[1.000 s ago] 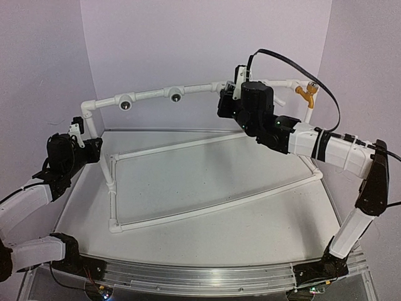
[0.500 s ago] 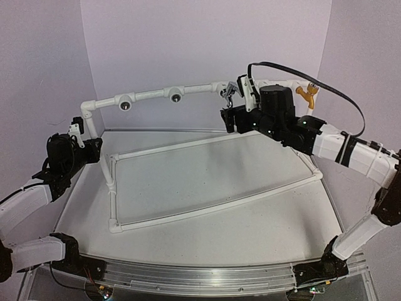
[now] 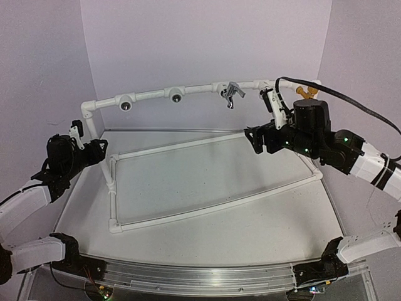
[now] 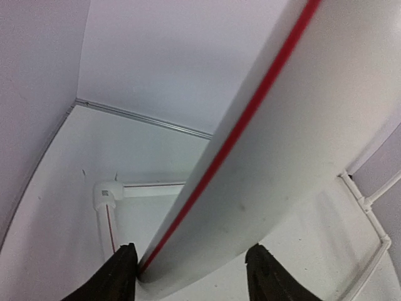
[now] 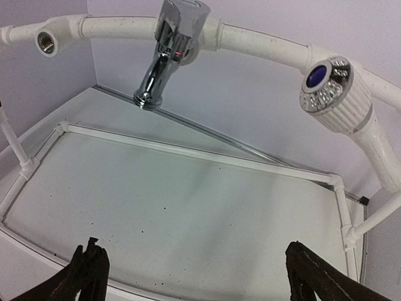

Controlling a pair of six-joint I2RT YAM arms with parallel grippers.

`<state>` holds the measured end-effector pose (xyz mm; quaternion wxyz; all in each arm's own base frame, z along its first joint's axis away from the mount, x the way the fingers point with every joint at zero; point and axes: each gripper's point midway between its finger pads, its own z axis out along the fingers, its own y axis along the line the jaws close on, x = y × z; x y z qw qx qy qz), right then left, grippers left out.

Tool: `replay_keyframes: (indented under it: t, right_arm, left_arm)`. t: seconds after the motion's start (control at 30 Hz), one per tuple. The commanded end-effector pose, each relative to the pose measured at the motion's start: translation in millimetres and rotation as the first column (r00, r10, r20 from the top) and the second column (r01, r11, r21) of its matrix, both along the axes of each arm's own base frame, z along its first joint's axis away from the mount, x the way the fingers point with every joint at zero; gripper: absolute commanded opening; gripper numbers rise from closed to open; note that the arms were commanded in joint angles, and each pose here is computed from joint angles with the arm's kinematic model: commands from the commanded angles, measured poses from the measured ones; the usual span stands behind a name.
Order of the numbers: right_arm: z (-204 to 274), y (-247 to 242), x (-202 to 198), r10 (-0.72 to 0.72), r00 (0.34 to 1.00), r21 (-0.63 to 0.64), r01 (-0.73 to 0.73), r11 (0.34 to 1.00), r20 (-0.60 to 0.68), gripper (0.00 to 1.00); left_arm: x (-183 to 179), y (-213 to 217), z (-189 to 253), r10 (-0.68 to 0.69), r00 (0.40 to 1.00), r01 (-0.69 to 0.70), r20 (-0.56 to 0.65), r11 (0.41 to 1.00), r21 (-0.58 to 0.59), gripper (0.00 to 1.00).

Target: Install the water faucets

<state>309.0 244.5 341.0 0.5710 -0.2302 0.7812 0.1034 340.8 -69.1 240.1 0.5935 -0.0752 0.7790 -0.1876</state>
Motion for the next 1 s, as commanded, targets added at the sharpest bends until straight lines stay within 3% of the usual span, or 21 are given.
replay_keyframes:
  t: [0.0,0.13,0.3,0.53,0.77,0.97]
  right_arm:
    - [17.2,-29.1,-4.6,-0.127,0.992,0.069,0.126,0.99,0.009,0.98]
    - [39.4,-54.7,-11.5,-0.209,0.977,0.104,0.203,0.974,0.049,0.98]
    - [62.3,-70.2,-21.8,-0.228,0.969,0.138,0.214,0.967,0.092,0.98]
    - [90.3,-82.0,-31.4,-0.232,0.962,0.163,0.208,0.964,0.142,0.98]
    - [124.6,-101.0,-49.0,-0.246,0.95,0.246,0.196,0.949,0.192,0.98]
    - [128.8,-104.9,-57.5,-0.23,0.952,0.278,0.17,0.945,0.201,0.98]
  left_arm:
    - [-19.3,-21.4,7.7,-0.101,0.993,0.092,-0.069,0.989,-0.119,0.65]
    - [-34.1,-19.1,27.4,-0.103,0.993,0.094,-0.065,0.987,-0.13,0.85]
    - [-63.3,-12.9,58.5,-0.097,0.995,0.09,-0.028,0.981,-0.173,0.96]
    - [-112.3,-11.5,130.3,-0.14,0.981,0.167,0.133,0.961,-0.221,1.0]
    - [-154.5,-4.0,240.9,-0.154,0.918,0.213,0.366,0.969,-0.127,1.0]
    - [-167.5,2.2,280.7,-0.14,0.886,0.193,0.441,0.978,-0.076,1.0]
